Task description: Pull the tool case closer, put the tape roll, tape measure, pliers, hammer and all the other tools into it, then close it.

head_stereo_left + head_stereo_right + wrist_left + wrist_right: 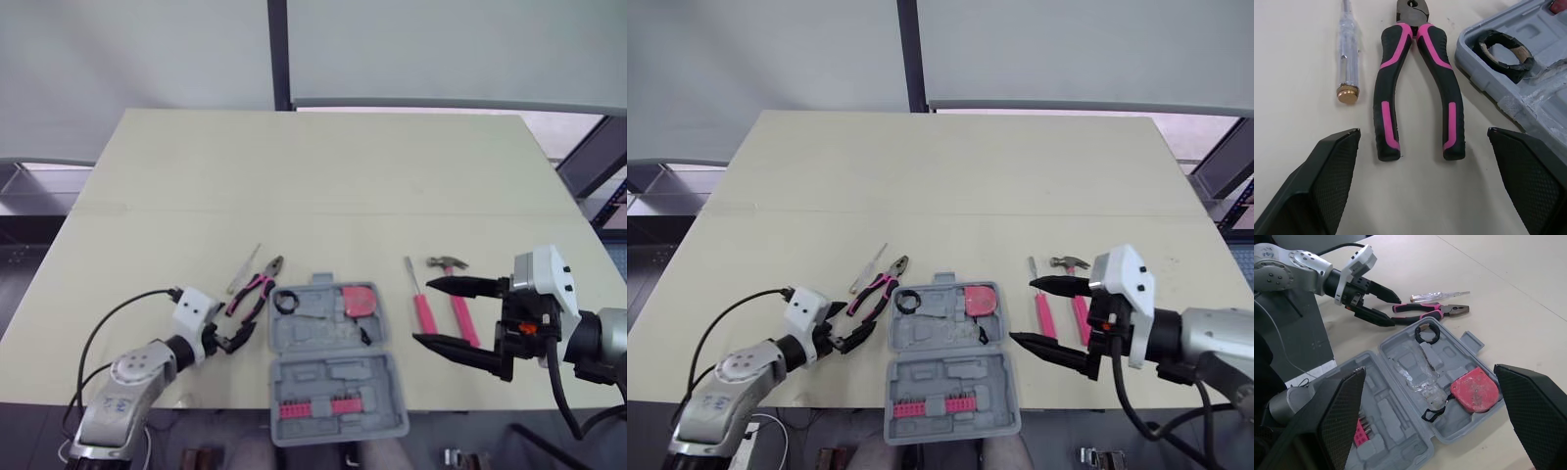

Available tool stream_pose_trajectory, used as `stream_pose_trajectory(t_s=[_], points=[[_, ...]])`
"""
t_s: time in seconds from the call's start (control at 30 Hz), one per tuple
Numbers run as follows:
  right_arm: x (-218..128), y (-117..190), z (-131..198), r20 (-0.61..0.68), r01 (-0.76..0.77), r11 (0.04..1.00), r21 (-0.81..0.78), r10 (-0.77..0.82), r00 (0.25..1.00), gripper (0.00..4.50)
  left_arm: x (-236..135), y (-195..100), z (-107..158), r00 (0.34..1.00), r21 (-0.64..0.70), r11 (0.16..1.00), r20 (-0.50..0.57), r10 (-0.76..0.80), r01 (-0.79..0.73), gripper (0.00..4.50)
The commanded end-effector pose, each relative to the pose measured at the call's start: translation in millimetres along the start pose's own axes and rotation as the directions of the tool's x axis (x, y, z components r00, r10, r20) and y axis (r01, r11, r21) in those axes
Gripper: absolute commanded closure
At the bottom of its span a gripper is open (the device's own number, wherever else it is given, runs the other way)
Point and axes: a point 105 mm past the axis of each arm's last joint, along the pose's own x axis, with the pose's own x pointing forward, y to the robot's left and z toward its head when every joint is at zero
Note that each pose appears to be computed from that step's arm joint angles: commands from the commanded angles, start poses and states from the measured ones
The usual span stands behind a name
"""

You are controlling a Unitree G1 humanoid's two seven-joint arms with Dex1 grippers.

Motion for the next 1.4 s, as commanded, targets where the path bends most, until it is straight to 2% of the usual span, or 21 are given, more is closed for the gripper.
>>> stream_pose_trajectory(t_s=[0.03,0.47,0.73,0.83,0.9,1.23,1.37,1.4], points=[[1.4,1.7,4.5,0.008,-0.002,0.999,-0.042,0.003,1.000,0.06,7.1,-1.3,5.3,1.000,0.036,0.999,0.010,0.006,-0.006,0.00],[0.8,-4.2,0.8,0.001,0.033,0.997,-0.070,-0.033,0.999,0.06,30.5,5.8,14.1,0.995,0.033,0.995,0.025,0.095,-0.096,0.00],[0.6,-7.9,0.7,0.011,0.058,0.995,-0.082,-0.058,0.998,0.06,39.2,4.3,16.5,0.995,0.038,0.995,0.031,0.092,-0.093,0.00],[0.3,-9.1,1.0,0.013,0.066,0.994,-0.086,-0.065,0.998,0.00,38.6,1.3,19.7,0.997,0.036,0.997,0.053,0.064,-0.066,0.86],[0.1,-9.9,1.1,0.014,0.073,0.993,-0.090,-0.072,0.997,0.00,35.7,4.3,15.4,0.996,0.037,0.996,0.033,0.080,-0.081,1.72],[1.2,-7.5,0.7,0.023,0.064,0.994,-0.084,-0.062,0.998,0.00,-20.2,6.2,0.6,0.995,0.032,0.994,0.002,0.100,-0.100,1.74],[5.4,-7.8,-0.8,0.029,0.051,0.996,-0.080,-0.049,0.998,0.00,-24.2,1.7,-5.7,0.996,0.014,0.996,-0.032,0.085,-0.085,1.74],[6.6,-8.5,-1.0,0.030,0.049,0.995,-0.082,-0.047,0.998,0.00,-23.5,2.0,-5.9,0.996,0.002,0.996,-0.029,0.088,-0.088,1.24]])
